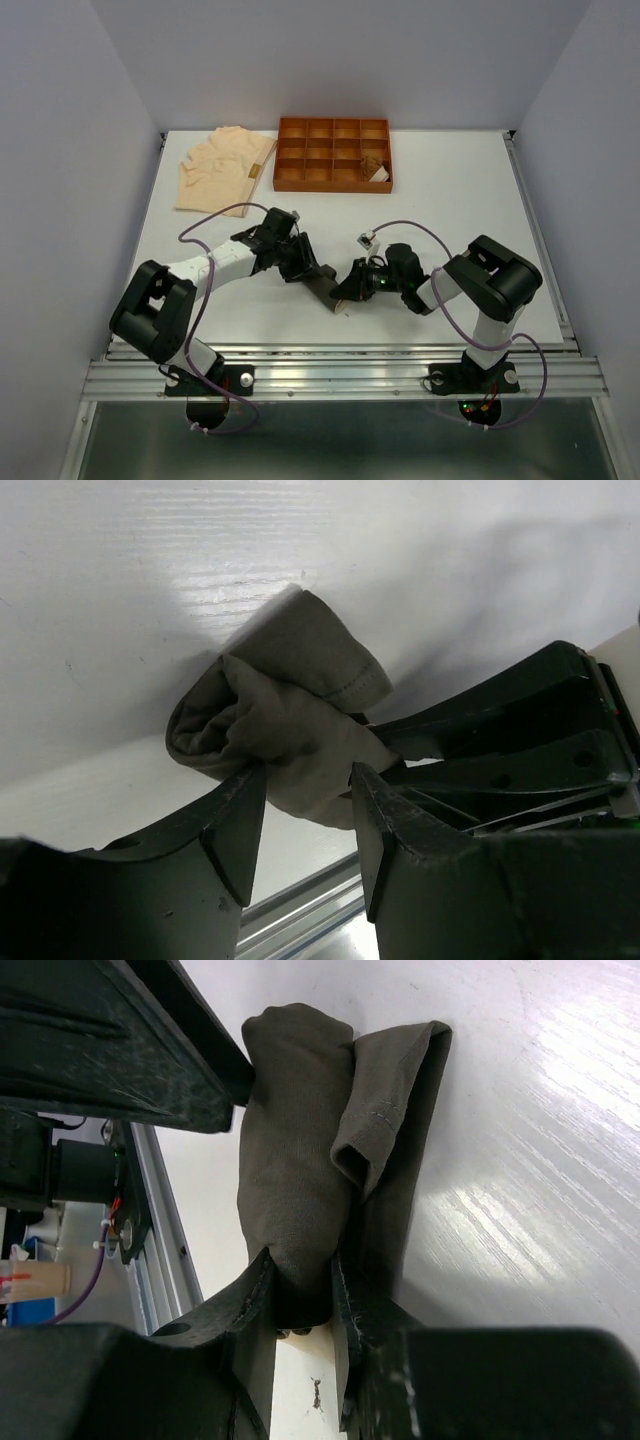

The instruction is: Roll the underwear

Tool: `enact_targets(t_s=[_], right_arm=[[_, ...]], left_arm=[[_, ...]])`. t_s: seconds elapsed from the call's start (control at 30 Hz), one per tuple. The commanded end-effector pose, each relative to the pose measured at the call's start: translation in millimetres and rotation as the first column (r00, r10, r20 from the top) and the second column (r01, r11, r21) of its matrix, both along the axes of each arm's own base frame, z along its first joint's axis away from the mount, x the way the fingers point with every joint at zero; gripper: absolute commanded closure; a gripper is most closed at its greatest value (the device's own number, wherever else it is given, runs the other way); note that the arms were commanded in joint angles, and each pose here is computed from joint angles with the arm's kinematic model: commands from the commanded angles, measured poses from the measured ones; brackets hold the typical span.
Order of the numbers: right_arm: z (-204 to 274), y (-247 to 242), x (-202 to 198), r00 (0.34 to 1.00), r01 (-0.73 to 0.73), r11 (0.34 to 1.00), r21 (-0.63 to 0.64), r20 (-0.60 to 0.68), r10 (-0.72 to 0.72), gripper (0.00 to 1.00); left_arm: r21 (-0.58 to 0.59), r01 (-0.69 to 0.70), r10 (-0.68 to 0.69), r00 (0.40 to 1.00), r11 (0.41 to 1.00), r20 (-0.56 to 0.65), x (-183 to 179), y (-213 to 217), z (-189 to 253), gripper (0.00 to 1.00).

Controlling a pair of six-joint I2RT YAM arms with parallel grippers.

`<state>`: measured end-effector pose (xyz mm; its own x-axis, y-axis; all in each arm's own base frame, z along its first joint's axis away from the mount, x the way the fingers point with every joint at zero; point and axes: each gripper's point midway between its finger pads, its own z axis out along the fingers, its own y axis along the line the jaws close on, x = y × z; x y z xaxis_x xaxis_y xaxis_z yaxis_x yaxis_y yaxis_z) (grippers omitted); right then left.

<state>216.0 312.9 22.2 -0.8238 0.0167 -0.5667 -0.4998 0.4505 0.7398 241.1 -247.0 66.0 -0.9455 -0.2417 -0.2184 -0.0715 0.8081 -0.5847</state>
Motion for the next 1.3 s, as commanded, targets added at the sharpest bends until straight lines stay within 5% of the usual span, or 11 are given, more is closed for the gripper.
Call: enact_targets(t_s=[0.0,0.37,0.77,0.87,0.93,0.97,1.27], right_arm=[[-78.8,-53.5,-34.8,0.973,0.050,0.955,-0.291,-0.200,-0.112,0.85],[-82.6,-53.4,-36.3,0.974,0.035,0.954,-0.296,-0.206,-0.099,0.83],[-93.5,-60.6,-39.5,0.973,0.011,0.936,-0.352,-0.212,-0.092,0.82],[-92.7,-60.2,-38.1,0.976,0.005,0.935,-0.356,-0.203,-0.082,0.78],[-90.6,-60.0,-37.3,0.979,-0.003,0.934,-0.358,-0.192,-0.070,0.78],[-89.8,-60.0,-38.1,0.979,-0.010,0.934,-0.358,-0.194,-0.064,0.76],[-20.9,-36.8,-20.8,0.999,-0.050,0.934,-0.355,-0.011,0.049,0.41]], left_arm=[[0.015,-0.005,0.005,1.000,1.000,-0.024,-2.4,-2.3,-9.6,0.50],[0.234,-0.140,0.140,0.990,0.962,0.015,-3.7,41.4,-7.7,0.50],[-0.025,-0.083,0.081,0.993,0.996,-0.082,-11.7,-8.0,-32.6,0.50],[-0.005,-0.087,0.086,0.992,0.996,-0.096,-11.1,-8.9,-39.6,0.62],[0.012,-0.093,0.094,0.991,0.996,-0.093,-9.8,-10.2,-43.0,0.81],[0.037,-0.105,0.108,0.989,0.994,-0.102,-11.3,-7.3,-46.0,0.98],[0.352,-0.231,0.258,0.965,0.907,-0.033,-6.8,41.1,-51.1,1.00]])
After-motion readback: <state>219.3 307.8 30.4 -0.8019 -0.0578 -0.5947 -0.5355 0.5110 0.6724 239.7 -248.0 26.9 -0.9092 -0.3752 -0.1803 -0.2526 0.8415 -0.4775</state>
